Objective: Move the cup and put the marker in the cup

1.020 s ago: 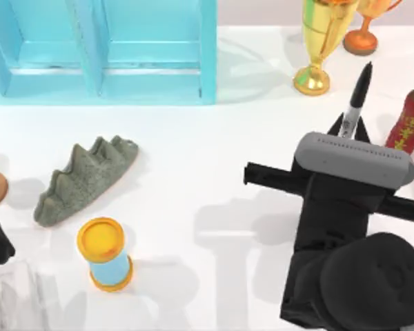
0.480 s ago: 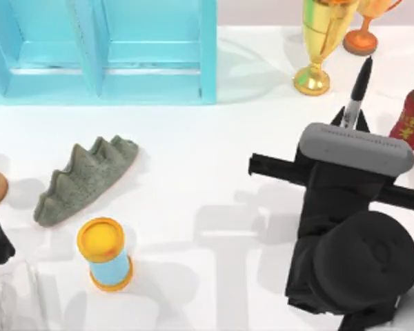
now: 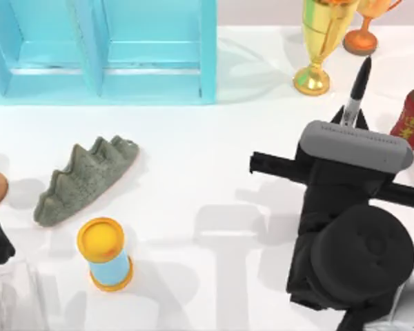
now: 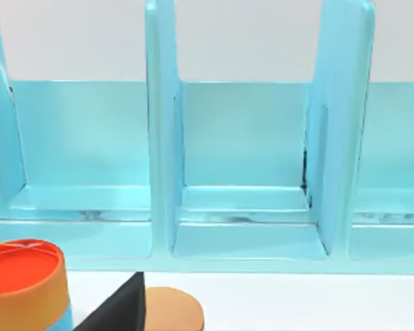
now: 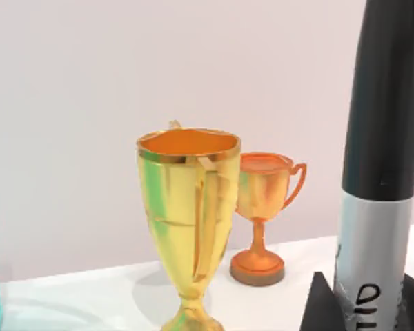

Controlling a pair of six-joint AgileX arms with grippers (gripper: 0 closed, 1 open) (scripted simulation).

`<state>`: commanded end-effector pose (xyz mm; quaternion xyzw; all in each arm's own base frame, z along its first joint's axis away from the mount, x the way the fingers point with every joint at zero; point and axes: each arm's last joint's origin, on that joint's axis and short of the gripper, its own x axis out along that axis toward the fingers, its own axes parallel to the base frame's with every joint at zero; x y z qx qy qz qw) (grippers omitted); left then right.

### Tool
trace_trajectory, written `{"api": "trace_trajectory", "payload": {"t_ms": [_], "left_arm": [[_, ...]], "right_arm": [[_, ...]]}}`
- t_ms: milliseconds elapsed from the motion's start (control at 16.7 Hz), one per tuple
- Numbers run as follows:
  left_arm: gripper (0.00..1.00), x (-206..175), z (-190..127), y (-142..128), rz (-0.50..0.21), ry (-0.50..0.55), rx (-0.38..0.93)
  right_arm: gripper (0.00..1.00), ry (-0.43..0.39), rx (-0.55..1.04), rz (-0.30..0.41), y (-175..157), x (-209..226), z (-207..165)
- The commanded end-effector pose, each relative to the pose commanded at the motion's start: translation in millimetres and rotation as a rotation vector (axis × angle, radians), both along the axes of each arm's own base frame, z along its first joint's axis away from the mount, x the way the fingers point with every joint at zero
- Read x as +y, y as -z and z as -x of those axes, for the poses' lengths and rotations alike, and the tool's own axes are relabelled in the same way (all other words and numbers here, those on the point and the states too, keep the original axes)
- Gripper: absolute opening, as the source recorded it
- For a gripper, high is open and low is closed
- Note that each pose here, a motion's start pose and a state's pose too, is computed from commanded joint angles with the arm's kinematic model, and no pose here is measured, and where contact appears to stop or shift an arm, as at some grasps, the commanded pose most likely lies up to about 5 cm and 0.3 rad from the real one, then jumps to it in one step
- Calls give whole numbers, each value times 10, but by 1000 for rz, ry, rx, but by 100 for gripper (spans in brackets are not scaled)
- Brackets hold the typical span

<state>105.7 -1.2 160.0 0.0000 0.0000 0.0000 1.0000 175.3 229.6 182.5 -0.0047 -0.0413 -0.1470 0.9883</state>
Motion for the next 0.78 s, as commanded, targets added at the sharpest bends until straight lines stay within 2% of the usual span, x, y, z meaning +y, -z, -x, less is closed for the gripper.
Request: {"api": "trace_trajectory", "payload": {"t_ms": [720, 780], "left_arm": [[100, 0, 0, 0, 0, 0, 0], [100, 0, 0, 0, 0, 0, 0]], "right_arm": [[98, 0, 0, 0, 0, 0, 0], [100, 0, 0, 0, 0, 0, 0]]}}
